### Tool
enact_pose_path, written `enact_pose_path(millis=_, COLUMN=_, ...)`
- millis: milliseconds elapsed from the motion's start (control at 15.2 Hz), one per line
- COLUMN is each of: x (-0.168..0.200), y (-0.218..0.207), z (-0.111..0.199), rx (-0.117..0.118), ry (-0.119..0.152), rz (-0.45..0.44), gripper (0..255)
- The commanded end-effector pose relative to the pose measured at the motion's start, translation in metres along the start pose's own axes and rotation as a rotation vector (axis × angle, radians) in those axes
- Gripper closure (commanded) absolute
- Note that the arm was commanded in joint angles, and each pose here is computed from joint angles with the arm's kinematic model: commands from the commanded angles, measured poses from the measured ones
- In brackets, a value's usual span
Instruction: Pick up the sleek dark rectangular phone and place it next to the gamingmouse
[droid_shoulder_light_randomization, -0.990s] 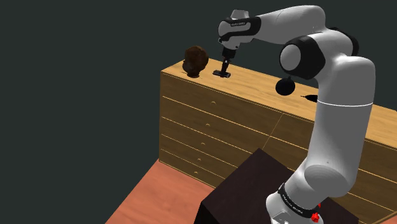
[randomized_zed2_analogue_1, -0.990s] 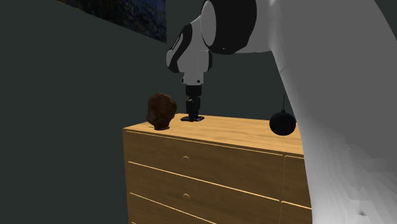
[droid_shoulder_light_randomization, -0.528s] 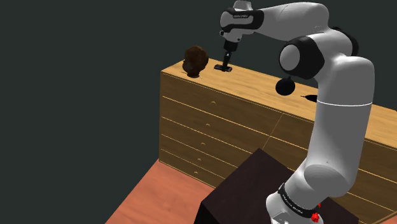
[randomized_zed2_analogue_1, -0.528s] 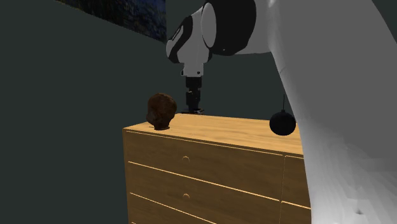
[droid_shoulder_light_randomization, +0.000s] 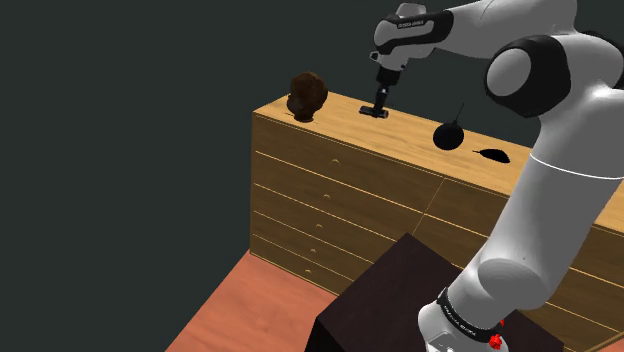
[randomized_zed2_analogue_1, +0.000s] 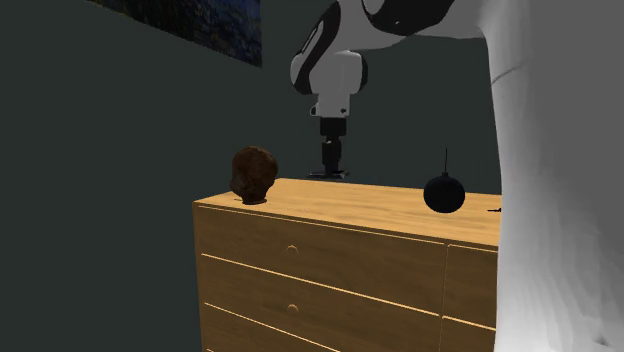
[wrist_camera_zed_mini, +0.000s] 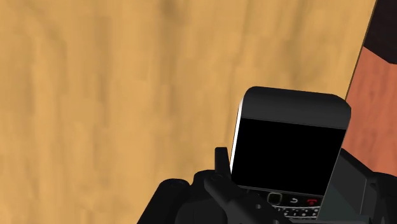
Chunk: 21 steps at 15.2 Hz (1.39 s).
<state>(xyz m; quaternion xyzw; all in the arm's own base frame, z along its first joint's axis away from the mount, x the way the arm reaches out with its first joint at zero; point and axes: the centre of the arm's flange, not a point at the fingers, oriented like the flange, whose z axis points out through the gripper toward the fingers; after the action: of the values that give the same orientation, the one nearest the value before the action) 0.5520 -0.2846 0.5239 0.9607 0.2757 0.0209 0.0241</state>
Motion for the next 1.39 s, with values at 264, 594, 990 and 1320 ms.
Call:
enact_pose_path(millis=264, x=-0.081, y=-0.007, z=-0.001, rx=0.000, ry=0.000, rz=-0.001, gripper=255)
enact_pose_path(millis=594, x=-0.147, y=-0.015, z=-0.003, rx=0.000, ry=0.000, rz=-0.001, gripper=255)
enact_pose_path(millis=990, x=-0.225, y=-0.024, z=-0.006, rx=0.000, ry=0.000, rz=-0.001, gripper=255)
enact_pose_path(millis=1320, x=-0.291, y=-0.031, z=-0.008, rx=0.000, ry=0.000, rz=-0.001, gripper=255)
